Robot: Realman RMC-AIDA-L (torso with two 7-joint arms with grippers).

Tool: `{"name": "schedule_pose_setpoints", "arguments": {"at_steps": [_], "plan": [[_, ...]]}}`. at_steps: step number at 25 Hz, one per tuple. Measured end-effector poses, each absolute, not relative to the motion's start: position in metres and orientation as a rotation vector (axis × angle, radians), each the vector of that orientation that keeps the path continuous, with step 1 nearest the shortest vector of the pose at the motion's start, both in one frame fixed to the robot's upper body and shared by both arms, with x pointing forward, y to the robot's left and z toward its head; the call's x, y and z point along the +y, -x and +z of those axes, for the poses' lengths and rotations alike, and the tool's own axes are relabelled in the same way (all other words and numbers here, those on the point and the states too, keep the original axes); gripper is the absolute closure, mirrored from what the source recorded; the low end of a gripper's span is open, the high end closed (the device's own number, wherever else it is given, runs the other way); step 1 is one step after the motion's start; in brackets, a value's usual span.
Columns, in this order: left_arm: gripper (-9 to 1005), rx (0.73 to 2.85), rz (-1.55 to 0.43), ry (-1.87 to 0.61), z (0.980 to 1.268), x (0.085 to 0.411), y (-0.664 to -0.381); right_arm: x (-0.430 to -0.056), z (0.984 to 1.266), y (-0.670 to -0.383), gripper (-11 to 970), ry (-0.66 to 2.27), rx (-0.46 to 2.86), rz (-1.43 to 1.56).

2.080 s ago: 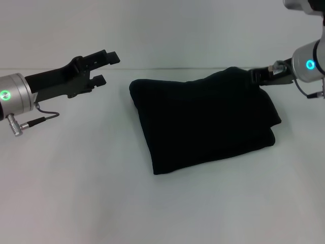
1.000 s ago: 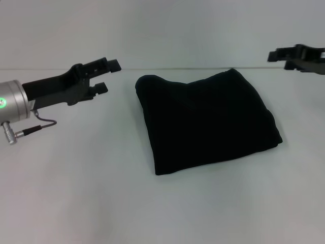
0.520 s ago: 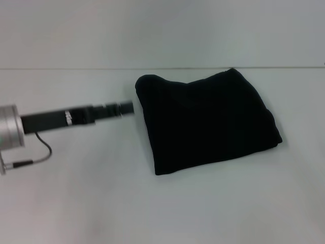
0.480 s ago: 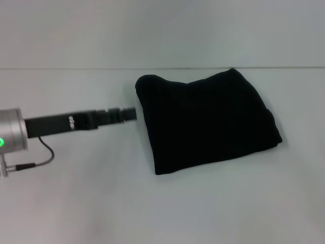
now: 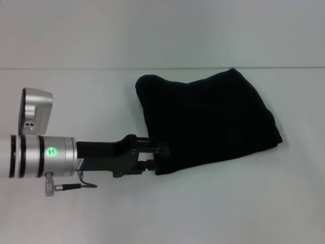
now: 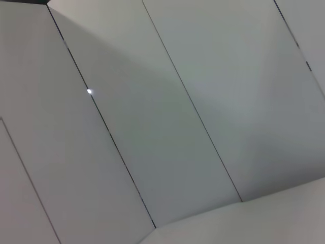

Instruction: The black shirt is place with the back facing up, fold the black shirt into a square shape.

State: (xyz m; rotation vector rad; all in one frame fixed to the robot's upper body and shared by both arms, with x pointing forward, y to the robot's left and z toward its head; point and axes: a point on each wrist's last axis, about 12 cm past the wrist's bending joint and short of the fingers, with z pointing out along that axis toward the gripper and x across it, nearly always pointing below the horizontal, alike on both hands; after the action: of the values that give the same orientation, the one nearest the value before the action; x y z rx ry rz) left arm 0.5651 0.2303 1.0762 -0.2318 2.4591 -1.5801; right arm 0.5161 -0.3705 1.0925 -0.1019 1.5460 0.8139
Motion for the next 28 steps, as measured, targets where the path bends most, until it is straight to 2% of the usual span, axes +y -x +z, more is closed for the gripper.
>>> {"name": "schedule_pose_setpoints", "arguments": {"at_steps": [6, 11, 28], "plan": [[475, 2.489, -1.559, 0.429, 1.056, 0.22, -0.562, -0.37, 1.097, -0.52, 262, 0.1, 1.522, 0.824], [487, 2.48, -1.523, 0.531, 1.045, 0.221, -0.561, -0.37, 1.098, -0.521, 262, 0.094, 1.518, 0.823], [491, 2.5, -1.42, 0.531, 1.036, 0.217, -0.563, -0.371, 1.098, -0.521, 262, 0.092, 1.518, 0.816]]}}
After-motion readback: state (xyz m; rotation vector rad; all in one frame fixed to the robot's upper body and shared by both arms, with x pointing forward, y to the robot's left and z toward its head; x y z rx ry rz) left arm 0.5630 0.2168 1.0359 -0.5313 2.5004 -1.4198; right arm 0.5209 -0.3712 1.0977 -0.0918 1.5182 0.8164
